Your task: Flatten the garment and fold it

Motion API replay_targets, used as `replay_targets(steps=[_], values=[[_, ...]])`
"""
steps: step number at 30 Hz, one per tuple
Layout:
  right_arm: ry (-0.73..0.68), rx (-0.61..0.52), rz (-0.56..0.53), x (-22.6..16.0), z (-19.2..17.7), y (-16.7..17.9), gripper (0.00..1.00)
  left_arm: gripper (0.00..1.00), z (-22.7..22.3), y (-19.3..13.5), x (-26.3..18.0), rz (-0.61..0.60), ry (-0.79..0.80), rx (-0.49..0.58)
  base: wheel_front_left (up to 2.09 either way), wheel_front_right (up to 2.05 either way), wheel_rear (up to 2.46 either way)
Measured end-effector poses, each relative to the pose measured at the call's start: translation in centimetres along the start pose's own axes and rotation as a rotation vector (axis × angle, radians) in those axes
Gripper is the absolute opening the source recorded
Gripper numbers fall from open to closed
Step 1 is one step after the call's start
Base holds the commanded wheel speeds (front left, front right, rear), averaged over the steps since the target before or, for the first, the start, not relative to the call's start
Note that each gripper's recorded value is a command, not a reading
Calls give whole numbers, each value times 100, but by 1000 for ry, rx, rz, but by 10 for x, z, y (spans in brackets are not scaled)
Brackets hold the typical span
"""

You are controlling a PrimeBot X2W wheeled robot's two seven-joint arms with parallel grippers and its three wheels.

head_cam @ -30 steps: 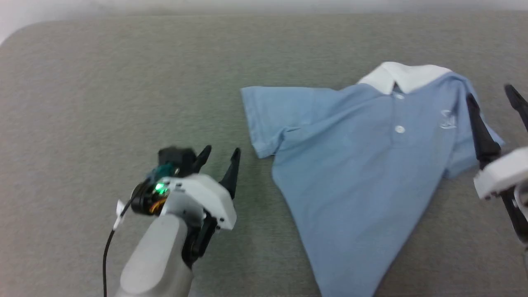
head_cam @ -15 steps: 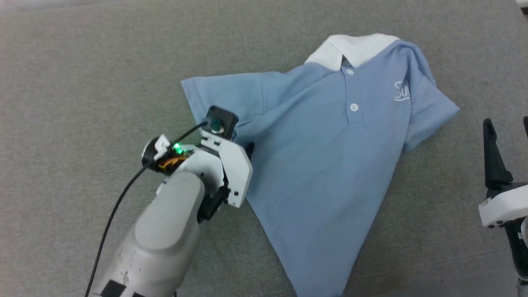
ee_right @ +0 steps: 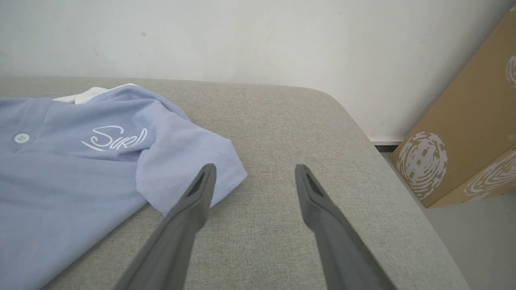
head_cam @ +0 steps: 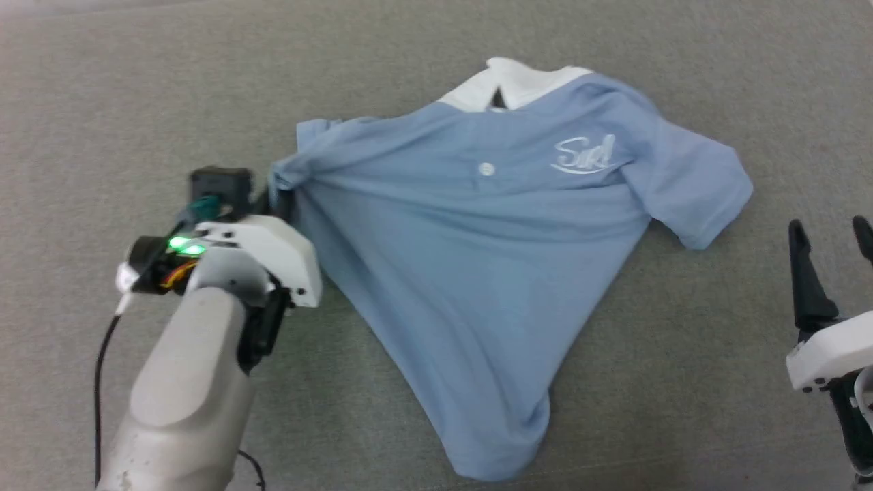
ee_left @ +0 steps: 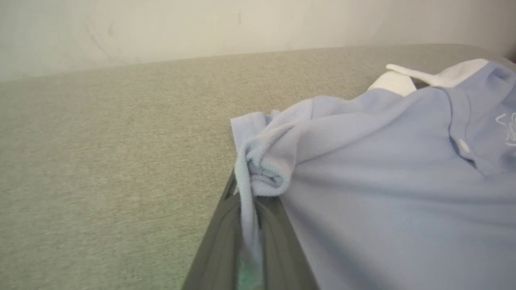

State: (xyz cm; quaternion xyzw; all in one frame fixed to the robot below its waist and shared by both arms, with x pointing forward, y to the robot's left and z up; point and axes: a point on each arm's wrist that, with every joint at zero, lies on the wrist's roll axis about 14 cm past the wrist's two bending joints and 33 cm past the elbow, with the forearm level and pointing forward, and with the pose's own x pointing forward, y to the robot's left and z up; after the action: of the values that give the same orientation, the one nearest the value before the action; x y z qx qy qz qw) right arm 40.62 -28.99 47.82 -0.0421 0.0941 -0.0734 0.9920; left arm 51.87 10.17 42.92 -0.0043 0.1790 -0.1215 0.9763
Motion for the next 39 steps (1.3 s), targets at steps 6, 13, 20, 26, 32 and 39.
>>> replay_targets(steps=[6, 13, 20, 26, 32, 39], values=[[58, 16, 73, 4, -9, 24, 100, 0, 17, 65, -36, 192, -123, -74, 0, 0, 0], [105, -17, 236, 12, -18, 74, 100, 100, -12, 87, -68, 263, -107, -86, 0, 0, 0], [144, -214, 463, 16, -23, 129, 100, 100, 2, 80, -87, 275, -257, -127, 0, 0, 0], [252, -391, 566, 24, -53, 148, 100, 100, -16, 69, -103, 278, -235, -186, 0, 0, 0], [249, -474, 608, 44, -58, 163, 100, 100, -29, 78, -118, 321, -218, -207, 0, 0, 0], [257, -496, 609, 57, -65, 168, 0, 100, -42, 84, -129, 352, -190, -215, 0, 0, 0]])
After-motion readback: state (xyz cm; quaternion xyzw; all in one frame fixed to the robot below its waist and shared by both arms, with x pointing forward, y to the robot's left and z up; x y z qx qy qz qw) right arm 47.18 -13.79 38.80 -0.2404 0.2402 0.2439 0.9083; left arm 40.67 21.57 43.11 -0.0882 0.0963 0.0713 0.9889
